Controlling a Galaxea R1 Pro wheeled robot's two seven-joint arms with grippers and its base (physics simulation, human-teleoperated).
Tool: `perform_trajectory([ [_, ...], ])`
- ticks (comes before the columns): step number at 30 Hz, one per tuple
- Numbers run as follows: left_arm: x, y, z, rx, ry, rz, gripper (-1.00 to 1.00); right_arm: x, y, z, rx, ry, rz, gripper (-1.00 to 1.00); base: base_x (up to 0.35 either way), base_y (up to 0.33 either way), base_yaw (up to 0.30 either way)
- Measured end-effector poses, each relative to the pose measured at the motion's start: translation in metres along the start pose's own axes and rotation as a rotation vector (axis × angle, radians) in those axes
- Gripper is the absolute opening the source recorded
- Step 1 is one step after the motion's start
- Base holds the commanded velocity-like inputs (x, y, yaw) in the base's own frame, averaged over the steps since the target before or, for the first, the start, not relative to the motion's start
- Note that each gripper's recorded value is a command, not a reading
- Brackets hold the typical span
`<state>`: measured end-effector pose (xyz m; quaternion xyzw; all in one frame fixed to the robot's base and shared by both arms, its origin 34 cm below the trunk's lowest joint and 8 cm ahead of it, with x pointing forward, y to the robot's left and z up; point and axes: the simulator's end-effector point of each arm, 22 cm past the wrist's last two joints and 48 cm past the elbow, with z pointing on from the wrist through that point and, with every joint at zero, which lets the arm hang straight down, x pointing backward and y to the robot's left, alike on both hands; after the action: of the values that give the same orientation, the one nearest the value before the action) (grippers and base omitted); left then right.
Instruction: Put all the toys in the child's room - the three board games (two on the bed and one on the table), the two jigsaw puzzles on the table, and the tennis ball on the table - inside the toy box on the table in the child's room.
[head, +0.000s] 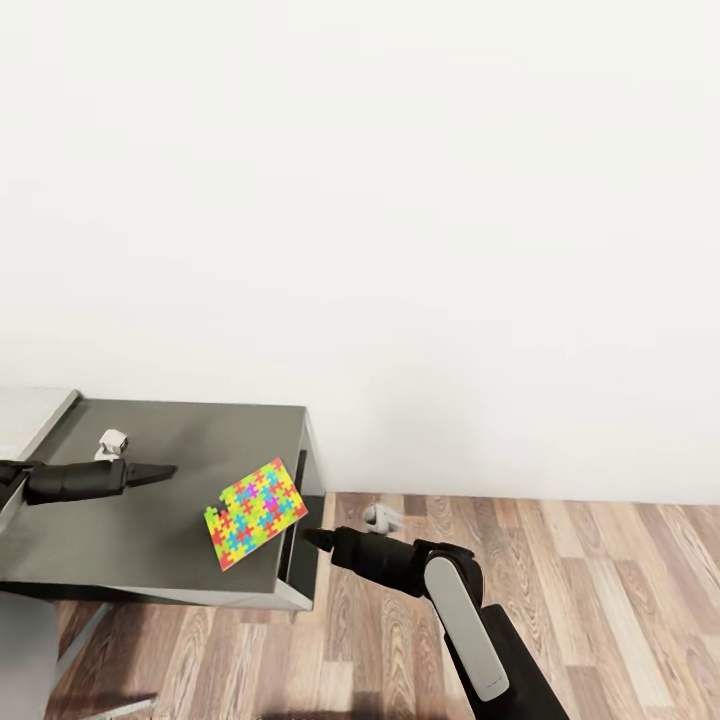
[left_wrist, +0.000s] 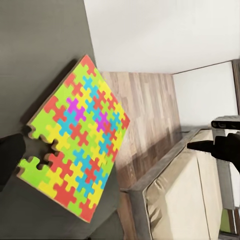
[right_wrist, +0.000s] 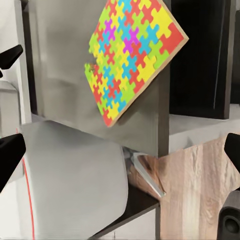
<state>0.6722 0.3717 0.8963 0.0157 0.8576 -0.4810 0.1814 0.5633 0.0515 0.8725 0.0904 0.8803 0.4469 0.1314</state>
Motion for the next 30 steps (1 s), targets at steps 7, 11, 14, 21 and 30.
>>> perform_trajectory([
  [7, 0.0002, -0.0003, 0.0006, 0.001, 0.001, 0.000, 1.00, 0.0000, 0.0001, 0.0000, 0.000, -0.001, 0.000, 1.00, 0.024, 0.000, 0.258],
  [11, 0.0003, -0.0005, 0.0010, 0.002, 0.001, 0.000, 1.00, -0.0003, -0.0002, -0.0002, 0.000, -0.002, 0.001, 1.00, 0.100, 0.000, 0.069],
  [14, 0.0003, -0.0006, 0.0016, 0.002, 0.002, 0.000, 1.00, -0.0004, -0.0003, -0.0001, 0.000, -0.002, 0.001, 1.00, 0.032, 0.000, 0.018],
  [21, 0.0004, -0.0006, 0.0019, 0.003, 0.002, 0.000, 1.00, -0.0005, 0.0000, -0.0002, -0.001, -0.002, 0.001, 1.00, 0.007, 0.000, 0.004],
  [30, 0.0003, -0.0007, 0.0019, 0.003, 0.001, 0.000, 1.00, -0.0006, 0.0003, -0.0004, -0.002, -0.002, 0.001, 1.00, 0.000, 0.000, 0.000],
])
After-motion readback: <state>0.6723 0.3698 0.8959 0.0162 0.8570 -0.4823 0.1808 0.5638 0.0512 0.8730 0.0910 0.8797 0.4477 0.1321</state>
